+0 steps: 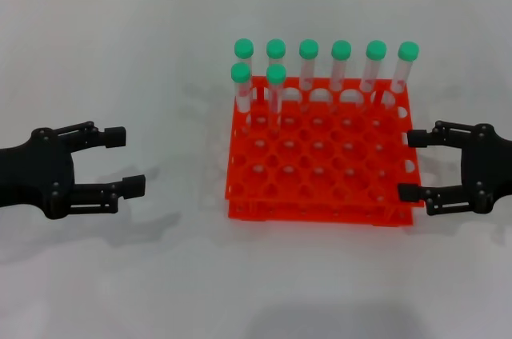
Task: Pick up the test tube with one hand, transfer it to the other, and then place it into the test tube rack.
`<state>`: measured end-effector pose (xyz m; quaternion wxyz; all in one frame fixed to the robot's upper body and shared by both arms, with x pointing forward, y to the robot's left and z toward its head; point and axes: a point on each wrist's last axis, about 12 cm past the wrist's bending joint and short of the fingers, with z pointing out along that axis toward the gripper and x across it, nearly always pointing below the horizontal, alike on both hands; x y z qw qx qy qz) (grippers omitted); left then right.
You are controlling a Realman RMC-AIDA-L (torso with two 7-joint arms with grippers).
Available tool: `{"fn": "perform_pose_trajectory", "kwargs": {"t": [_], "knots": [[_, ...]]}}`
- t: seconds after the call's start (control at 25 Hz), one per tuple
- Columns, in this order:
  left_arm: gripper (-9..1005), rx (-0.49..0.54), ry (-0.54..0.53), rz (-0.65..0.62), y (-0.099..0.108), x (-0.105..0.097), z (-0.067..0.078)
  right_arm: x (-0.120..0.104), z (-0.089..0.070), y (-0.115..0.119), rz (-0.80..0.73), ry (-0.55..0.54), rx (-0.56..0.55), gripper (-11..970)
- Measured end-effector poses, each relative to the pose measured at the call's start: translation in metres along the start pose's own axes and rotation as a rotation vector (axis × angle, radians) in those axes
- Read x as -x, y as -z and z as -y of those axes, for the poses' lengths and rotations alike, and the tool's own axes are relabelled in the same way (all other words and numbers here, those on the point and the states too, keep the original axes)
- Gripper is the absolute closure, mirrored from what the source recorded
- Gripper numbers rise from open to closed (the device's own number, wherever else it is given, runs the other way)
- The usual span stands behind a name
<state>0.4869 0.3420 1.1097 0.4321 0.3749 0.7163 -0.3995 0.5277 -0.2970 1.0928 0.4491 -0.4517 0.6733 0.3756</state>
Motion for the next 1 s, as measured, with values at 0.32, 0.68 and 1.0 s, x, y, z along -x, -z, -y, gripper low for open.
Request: {"fn": "perform_pose_trajectory", "kwargs": {"t": [0.32, 0.68, 1.0], "knots": [[112, -0.017, -0.004, -0.029, -0.0005, 0.0046, -0.0033, -0.0014, -0.0002, 0.0014, -0.028, -0.016, 0.014, 76], [112, -0.002, -0.002, -0.055, 0.0005, 0.0062, -0.0075, -0.0018, 0.0011, 0.0009, -0.044, -0.027, 0.013, 76], [112, 0.007, -0.007, -0.062, 0.0002, 0.0075, -0.0097, -0.0037, 0.002, -0.0008, -0.055, -0.031, -0.001, 76]]}}
